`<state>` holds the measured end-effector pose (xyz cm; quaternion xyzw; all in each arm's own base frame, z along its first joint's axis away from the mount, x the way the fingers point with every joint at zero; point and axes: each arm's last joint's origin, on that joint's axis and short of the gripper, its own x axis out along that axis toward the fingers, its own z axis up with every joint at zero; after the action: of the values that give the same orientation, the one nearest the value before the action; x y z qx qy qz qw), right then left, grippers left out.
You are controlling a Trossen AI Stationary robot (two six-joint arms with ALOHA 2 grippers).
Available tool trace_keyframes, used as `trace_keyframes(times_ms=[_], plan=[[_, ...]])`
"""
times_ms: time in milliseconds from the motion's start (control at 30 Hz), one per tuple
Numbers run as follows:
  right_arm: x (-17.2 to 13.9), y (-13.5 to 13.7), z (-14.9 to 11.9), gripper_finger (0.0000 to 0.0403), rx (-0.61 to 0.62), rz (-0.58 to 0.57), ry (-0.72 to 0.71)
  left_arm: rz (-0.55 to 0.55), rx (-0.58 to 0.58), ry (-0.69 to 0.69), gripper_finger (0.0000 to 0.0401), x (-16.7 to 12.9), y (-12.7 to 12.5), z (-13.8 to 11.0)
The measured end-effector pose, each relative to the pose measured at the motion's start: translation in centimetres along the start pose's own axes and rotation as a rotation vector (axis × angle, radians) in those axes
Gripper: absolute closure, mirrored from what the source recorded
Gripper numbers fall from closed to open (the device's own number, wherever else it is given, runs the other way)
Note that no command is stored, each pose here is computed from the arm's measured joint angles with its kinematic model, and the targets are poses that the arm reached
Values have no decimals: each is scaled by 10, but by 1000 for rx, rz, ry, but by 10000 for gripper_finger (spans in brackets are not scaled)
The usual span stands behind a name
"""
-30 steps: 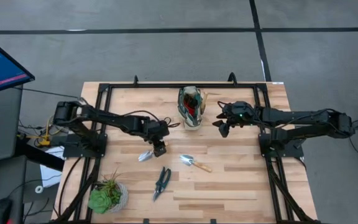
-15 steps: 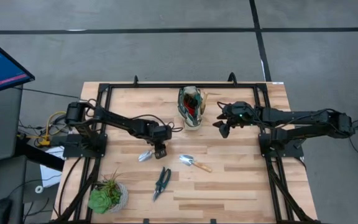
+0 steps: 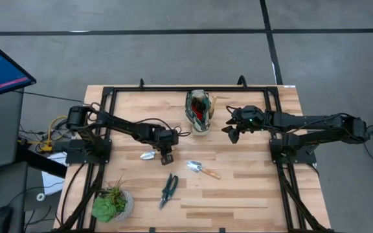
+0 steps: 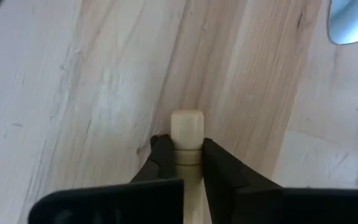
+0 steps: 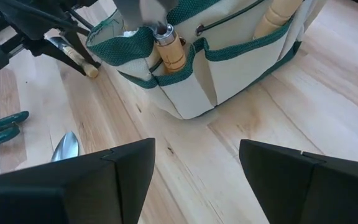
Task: Pick & Place Garden tools in Gardening bag
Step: Put the trowel into the gardening bag
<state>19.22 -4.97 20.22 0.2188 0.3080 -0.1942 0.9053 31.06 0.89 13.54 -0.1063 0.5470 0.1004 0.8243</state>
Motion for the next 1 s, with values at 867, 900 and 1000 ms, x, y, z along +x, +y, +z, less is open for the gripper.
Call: trace_keyframes(times_ms=[867,900,1000], plan=[[0,2,2,177,-3,20,-19,97,-420,-1459,395,-129,124,15],[0,2,2,177,-3,20,-19,87,-411,-1473,395,-125,124,16],[0,2,2,177,-3,20,-19,85,-371,-1492,395,-115,126,19]])
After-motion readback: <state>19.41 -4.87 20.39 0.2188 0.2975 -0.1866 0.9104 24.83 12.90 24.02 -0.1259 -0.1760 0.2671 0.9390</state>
